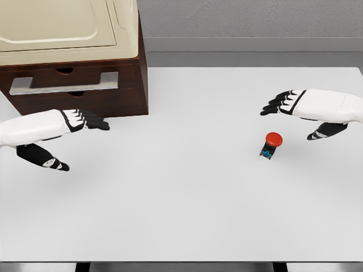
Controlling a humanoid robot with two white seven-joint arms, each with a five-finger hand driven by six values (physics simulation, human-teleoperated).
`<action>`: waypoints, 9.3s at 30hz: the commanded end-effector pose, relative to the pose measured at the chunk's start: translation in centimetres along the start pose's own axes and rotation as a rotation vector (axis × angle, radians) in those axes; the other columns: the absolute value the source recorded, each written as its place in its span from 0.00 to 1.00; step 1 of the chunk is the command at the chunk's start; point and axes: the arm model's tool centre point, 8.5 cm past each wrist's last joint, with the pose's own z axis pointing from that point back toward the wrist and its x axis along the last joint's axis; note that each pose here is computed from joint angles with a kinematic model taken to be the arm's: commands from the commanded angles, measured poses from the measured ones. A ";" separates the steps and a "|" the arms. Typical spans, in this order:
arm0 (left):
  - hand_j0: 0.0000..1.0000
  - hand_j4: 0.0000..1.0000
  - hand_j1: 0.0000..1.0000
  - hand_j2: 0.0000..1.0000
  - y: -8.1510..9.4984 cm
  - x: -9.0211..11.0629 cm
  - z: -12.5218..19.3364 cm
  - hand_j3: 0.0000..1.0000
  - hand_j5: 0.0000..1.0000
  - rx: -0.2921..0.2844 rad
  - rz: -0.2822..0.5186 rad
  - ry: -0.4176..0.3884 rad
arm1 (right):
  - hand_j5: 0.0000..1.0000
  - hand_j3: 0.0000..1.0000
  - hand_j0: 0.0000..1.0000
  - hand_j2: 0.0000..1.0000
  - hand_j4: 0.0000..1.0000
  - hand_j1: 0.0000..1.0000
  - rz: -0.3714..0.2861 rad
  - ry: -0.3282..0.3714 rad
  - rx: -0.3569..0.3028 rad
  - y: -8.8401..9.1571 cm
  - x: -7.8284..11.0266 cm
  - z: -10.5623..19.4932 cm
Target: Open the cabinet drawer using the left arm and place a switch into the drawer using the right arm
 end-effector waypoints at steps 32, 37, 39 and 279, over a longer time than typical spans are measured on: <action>1.00 1.00 1.00 1.00 4.2 -2.7 1.1 1.00 1.00 0.084 0.059 0.038 | 1.00 1.00 1.00 1.00 1.00 1.00 0.097 -0.067 0.182 -1.8 0.0 -4.5; 1.00 1.00 1.00 1.00 4.9 -3.6 1.4 1.00 1.00 0.106 0.055 0.062 | 1.00 1.00 1.00 1.00 1.00 1.00 0.080 -0.076 0.232 -0.4 -0.3 -5.7; 1.00 1.00 1.00 1.00 4.6 -4.1 1.6 1.00 1.00 0.100 0.063 0.077 | 1.00 1.00 1.00 1.00 1.00 1.00 0.082 -0.077 0.246 -0.1 -0.3 -5.9; 1.00 1.00 1.00 1.00 1.9 -3.0 5.2 1.00 1.00 0.090 0.280 0.072 | 0.51 0.51 0.51 0.51 0.51 0.51 0.228 -0.354 -0.103 -21.6 8.9 -16.9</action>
